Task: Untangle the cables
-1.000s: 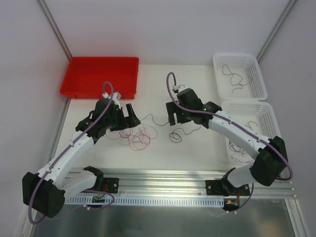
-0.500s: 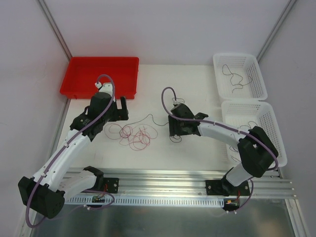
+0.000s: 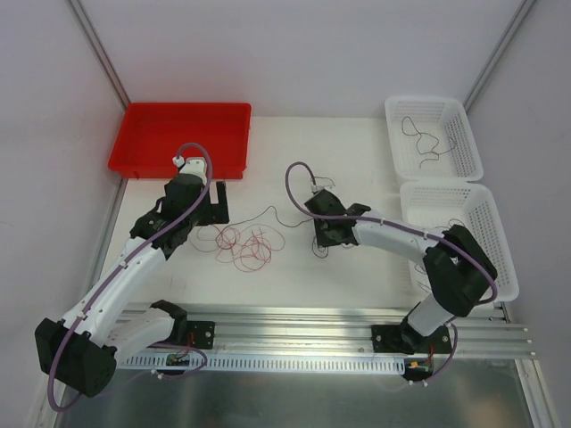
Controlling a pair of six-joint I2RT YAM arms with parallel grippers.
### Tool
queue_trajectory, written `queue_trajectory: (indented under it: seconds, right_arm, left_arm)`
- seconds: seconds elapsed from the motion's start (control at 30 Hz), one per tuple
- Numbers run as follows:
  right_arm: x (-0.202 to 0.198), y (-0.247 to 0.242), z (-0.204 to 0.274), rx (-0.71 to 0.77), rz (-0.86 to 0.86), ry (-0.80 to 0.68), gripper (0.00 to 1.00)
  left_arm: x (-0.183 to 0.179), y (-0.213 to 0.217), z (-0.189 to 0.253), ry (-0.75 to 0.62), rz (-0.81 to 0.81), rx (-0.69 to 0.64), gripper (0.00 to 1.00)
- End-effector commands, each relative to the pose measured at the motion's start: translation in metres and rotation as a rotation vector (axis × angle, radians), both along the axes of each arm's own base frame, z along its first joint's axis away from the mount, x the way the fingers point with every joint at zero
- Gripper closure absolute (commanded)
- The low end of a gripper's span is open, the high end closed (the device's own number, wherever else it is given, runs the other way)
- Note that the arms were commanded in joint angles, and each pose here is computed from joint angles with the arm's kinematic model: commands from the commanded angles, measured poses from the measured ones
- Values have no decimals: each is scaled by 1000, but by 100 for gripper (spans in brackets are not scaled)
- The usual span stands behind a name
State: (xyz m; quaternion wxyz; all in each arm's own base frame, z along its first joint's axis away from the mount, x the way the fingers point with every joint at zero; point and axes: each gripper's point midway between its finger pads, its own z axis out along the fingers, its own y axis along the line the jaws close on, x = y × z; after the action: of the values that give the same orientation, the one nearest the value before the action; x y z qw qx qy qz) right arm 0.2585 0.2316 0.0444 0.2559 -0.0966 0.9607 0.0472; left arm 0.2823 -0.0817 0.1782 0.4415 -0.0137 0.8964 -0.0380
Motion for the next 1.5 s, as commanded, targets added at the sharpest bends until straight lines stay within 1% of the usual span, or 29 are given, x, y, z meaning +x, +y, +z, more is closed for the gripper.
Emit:
queue_trajectory:
  seconds: [0.0, 0.17, 0.27, 0.33, 0.43, 0.47, 0.53, 0.57, 0.63, 0.67, 0.7, 0.73, 0.77, 0.8, 0.9, 0.93, 0.97, 1.0, 1.03, 1.07, 1.1, 1.13, 1.17, 1.2, 1.23, 1.27, 1.37, 1.43, 1.47]
  right_arm:
    - [14, -17, 87, -46, 30, -184, 99]
    - [20, -46, 186, -92, 51, -342, 99]
    - [25, -73, 234, -128, 41, -432, 99]
    - [30, -85, 277, -107, 27, -524, 99]
    - [47, -112, 323, -93, -51, -654, 99]
    - [55, -129, 332, -97, -108, -680, 99]
    - [66, -140, 348, -62, -151, -721, 99]
    - [81, -156, 356, -53, -213, -754, 99]
    - [96, -167, 362, -26, -250, -781, 99]
    - [109, -186, 373, -17, -309, -821, 99]
    - [123, -188, 366, 4, -320, -807, 99]
    - [133, -194, 372, 22, -341, -831, 99]
    - [142, -213, 376, 17, -386, -846, 99]
    - [159, -216, 365, 18, -390, -825, 99]
    - [187, -241, 368, 22, -442, -856, 99]
    - [205, -255, 355, 3, -471, -839, 99]
    - [213, -261, 352, -1, -484, -838, 99]
    - [221, -267, 360, 2, -498, -858, 99]
    - [239, -270, 342, -3, -508, -827, 99]
    - [246, -283, 340, -13, -538, -827, 98]
    - [255, -288, 343, -10, -552, -838, 95]
    - [270, -292, 326, -12, -561, -807, 90]
    - [279, -298, 318, -17, -567, -793, 65]
    - [285, -297, 314, -11, -555, -781, 51]
    - [288, -297, 318, -7, -555, -777, 41]
    - [297, -294, 301, 2, -544, -735, 28]
    - [293, -279, 286, 63, -515, -679, 19]
    - [287, -259, 282, 115, -466, -663, 18]
    - [280, -250, 261, 121, -446, -612, 18]
  left_arm:
    - [6, 5, 5, -31, 9, 13, 1]
    - [5, 4, 4, -27, 6, 11, 1]
    - [5, 3, 2, -23, 1, 7, 1]
    - [4, 3, 3, -24, 0, 5, 1]
    - [4, 3, 3, -24, 0, 5, 1]
    - [4, 2, 3, -24, -1, 5, 1]
    - [4, 2, 2, -22, 1, 2, 1]
    - [4, 2, 2, -23, 0, 3, 1]
    - [4, 3, 1, -19, 0, 6, 1]
    - [4, 3, 0, -17, 0, 7, 1]
    - [4, 3, -1, -15, -1, 9, 1]
    - [3, 3, -2, -11, -2, 11, 1]
    - [4, 3, -2, -11, 0, 12, 1]
    - [4, 3, -2, -10, -2, 13, 1]
    - [4, 2, -5, -2, -5, 13, 1]
    - [4, 1, -7, 7, -7, 16, 1]
    - [5, 1, -8, 10, -8, 17, 1]
    - [5, 0, -10, 16, -12, 18, 1]
    - [6, 0, -12, 24, -13, 20, 1]
    - [6, 0, -13, 28, -14, 19, 1]
    - [6, -1, -14, 34, -19, 21, 1]
    - [7, -2, -16, 43, -19, 21, 1]
    - [7, -3, -18, 49, -22, 24, 1]
    - [8, -3, -22, 61, -26, 28, 1]
    - [8, -4, -22, 65, -27, 25, 1]
    - [8, -5, -23, 69, -32, 24, 1]
    - [8, -11, -28, 94, -56, 12, 1]
    - [8, -15, -31, 108, -67, -2, 1]
    - [8, -16, -31, 109, -71, -5, 1]
